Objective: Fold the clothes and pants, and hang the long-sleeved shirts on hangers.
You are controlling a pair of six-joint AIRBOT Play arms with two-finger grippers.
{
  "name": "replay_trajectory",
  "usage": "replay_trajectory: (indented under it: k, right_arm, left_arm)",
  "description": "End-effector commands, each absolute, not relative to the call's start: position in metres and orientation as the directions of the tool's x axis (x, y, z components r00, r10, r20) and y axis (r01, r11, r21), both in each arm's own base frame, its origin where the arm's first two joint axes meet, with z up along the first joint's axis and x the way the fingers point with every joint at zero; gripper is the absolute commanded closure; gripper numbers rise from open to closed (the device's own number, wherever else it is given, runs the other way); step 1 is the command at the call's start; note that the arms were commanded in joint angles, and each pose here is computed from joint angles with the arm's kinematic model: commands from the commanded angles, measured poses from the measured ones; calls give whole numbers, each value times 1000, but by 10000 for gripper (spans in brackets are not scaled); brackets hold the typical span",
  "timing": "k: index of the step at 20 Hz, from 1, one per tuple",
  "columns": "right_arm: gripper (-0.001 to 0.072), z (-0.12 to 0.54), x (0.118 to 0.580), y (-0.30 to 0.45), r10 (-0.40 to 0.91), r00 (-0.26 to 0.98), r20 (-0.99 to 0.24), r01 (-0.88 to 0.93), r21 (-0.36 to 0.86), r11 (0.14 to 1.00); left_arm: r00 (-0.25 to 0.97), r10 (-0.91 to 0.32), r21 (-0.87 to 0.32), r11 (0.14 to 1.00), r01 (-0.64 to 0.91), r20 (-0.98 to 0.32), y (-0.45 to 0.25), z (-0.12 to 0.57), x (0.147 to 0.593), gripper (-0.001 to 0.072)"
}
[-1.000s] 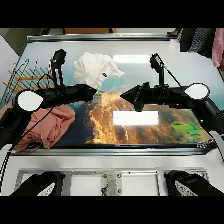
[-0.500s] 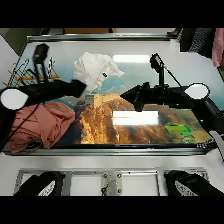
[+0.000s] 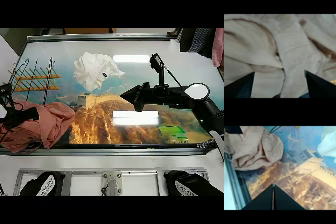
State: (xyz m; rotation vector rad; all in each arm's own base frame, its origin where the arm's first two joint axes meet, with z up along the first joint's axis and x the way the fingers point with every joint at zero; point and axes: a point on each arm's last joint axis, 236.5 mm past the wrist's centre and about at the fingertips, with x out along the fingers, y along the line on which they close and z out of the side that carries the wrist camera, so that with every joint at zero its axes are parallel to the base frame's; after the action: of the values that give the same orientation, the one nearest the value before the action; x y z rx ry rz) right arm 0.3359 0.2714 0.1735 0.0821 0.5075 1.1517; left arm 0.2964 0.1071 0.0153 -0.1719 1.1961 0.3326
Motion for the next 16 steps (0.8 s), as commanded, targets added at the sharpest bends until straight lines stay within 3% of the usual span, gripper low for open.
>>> replay_trajectory:
  k: [1,5,6,9,12,16]
  right_arm:
    - [701,173,336,272,888,306,-342,-852,318,416]
    - [701,173,336,272,888,306,-342,-852,318,416]
    - [701,173,336,272,888,306,-342,-851,319,416]
    - [701,173,336,272,888,306,-342,-851,319,416]
    - [701,175,336,272,890,306,-337,-851,323,415]
    - [701,191,335,278,914,304,-268,-842,372,390]
  left_arm:
    - [215,177,85,921,-381,-960,126,-36,276,11]
    - [101,134,87,923,-375,-986,122,-71,267,13]
    - [72,124,87,919,-384,-990,120,-77,264,142]
    - [42,107,85,935,-345,-993,106,-83,263,678]
    - [157,42,1,967,-254,-987,54,-57,284,699]
    - [399,-218,-233,972,9,-891,-74,35,318,699]
